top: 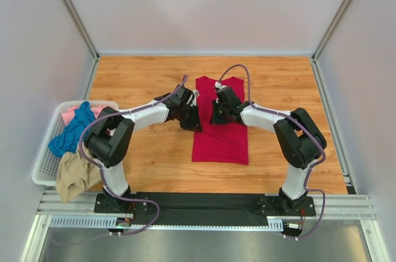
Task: Fold and stack the t-shirts
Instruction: Fold the tshirt
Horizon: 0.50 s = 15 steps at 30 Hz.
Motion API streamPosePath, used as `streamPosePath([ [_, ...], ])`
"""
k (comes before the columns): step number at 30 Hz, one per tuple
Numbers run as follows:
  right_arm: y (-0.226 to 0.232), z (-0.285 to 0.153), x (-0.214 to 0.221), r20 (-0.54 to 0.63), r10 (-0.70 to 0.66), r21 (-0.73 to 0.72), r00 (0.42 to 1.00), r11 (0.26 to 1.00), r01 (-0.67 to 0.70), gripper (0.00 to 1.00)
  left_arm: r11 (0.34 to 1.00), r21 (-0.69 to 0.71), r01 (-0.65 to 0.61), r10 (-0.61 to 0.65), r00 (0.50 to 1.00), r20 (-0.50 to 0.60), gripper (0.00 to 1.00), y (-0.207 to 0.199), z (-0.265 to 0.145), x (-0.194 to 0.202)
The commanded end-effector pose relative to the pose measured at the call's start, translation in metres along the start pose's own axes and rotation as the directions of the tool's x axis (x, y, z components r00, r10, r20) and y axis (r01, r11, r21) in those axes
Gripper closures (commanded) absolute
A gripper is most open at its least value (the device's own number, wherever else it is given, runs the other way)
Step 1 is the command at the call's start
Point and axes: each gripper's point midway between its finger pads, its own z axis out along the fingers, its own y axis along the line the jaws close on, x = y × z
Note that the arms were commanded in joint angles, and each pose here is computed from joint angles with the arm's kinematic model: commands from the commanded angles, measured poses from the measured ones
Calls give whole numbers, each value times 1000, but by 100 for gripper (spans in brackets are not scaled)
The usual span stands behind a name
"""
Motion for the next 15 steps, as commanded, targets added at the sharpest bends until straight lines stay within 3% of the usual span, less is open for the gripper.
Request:
streamPosePath([
  [1, 9, -4, -23, 56, -34, -6, 998, 999, 34, 93, 1000, 17, -22, 21, 997, 70, 81, -12, 4, -30],
  [10, 16, -32, -37, 74, -44, 3, 996, 999, 44, 91, 998, -58, 0, 4, 998, 57, 81, 1, 23, -44],
  [15, -12, -56, -20, 36, -7, 81, 999, 997, 4, 89, 997, -75, 17, -11, 997, 72, 82, 9, 22, -51],
])
